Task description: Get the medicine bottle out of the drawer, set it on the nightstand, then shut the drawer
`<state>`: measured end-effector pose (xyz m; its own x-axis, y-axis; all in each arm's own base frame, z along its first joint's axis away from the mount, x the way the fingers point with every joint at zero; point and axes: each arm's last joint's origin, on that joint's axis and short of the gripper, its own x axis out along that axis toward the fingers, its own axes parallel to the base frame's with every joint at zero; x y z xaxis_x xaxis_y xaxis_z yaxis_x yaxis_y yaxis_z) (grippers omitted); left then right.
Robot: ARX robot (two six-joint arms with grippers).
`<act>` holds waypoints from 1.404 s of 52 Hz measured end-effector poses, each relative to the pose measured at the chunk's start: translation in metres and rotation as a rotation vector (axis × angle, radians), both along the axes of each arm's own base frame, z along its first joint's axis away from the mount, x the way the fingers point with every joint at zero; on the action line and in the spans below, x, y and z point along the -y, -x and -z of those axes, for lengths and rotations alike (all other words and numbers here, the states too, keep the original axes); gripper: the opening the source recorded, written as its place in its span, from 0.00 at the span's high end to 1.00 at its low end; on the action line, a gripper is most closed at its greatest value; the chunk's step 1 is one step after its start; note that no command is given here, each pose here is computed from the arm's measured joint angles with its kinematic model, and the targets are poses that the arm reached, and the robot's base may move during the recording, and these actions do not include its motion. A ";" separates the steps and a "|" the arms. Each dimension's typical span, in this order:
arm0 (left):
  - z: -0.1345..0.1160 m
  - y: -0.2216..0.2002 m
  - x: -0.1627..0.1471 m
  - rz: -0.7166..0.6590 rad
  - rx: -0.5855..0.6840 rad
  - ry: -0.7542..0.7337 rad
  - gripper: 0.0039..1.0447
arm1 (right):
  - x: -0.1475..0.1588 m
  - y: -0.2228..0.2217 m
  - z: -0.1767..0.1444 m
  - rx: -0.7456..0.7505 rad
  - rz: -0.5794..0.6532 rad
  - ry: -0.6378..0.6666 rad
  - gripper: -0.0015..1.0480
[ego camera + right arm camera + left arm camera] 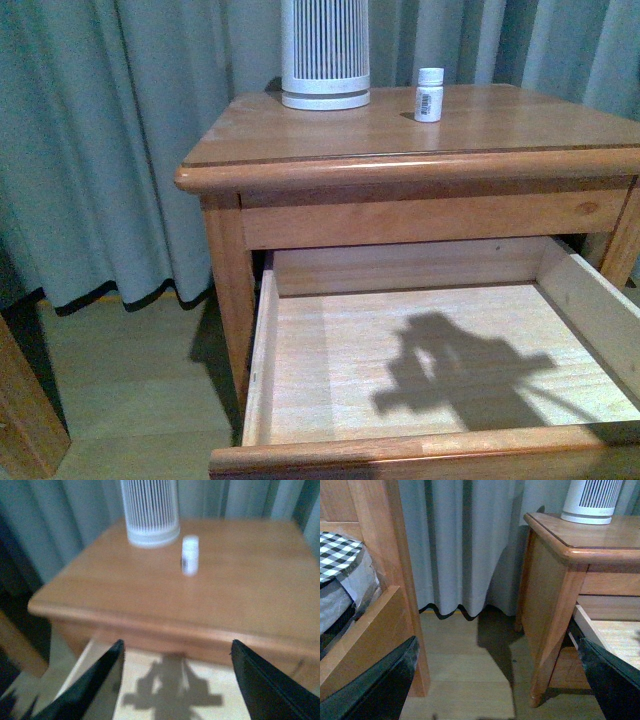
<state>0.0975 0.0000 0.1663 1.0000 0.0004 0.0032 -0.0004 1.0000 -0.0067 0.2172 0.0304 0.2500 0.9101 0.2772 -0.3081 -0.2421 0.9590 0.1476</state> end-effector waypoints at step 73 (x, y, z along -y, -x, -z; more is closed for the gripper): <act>0.000 0.000 0.000 0.000 0.000 0.000 0.06 | 0.012 -0.183 0.186 -0.150 0.093 0.218 0.97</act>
